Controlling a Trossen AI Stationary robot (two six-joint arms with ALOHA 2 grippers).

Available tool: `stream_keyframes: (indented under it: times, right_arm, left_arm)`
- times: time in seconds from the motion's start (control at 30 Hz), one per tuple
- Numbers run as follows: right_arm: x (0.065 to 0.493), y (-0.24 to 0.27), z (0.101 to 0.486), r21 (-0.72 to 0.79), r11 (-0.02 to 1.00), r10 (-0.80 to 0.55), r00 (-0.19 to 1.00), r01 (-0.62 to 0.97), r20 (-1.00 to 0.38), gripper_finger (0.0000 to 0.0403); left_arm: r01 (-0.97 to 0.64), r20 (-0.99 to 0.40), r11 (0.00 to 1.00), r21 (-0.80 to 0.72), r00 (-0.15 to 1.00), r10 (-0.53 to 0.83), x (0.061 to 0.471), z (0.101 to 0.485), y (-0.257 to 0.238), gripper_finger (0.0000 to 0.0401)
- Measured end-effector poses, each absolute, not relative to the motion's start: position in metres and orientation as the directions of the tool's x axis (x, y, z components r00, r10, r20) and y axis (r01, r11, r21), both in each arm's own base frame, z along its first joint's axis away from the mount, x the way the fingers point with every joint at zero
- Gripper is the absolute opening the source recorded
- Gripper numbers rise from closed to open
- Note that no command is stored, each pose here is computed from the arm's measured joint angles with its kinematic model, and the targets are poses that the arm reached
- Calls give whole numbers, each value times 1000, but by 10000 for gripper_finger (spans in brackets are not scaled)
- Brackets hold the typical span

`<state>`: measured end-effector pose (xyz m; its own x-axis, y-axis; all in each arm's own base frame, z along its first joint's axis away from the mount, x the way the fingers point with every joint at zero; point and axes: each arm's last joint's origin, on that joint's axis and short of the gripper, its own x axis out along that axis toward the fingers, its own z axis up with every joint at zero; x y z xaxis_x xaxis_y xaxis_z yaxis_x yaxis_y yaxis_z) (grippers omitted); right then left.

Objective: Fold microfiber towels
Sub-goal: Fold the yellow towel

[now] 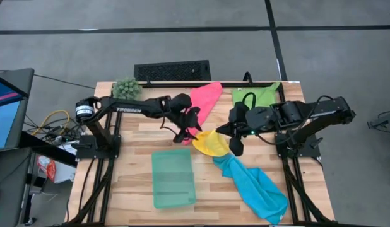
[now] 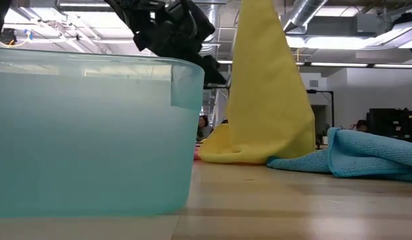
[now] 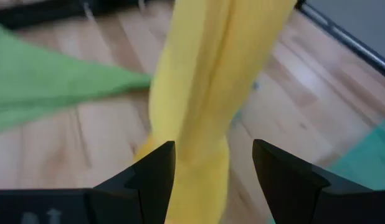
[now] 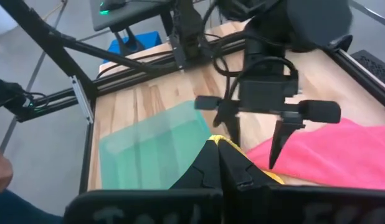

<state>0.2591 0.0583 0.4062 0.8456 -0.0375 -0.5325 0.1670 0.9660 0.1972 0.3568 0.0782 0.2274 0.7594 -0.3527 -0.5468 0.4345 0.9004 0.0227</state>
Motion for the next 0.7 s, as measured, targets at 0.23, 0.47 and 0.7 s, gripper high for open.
stream_keyframes:
  times: [0.23, 0.47, 0.7]
  right_arm:
    - [259, 58, 406, 198, 966, -38, 846, 168, -533, 2]
    - [259, 58, 406, 197, 966, -38, 846, 168, -532, 2]
    - [259, 58, 406, 197, 966, -38, 846, 168, -532, 2]
  left_arm:
    - [359, -520, 928, 102, 815, -258, 355, 219, 87, 208]
    - [368, -497, 928, 66, 818, -289, 352, 208, 79, 208]
    - [354, -478, 931, 93, 836, -270, 355, 198, 76, 208]
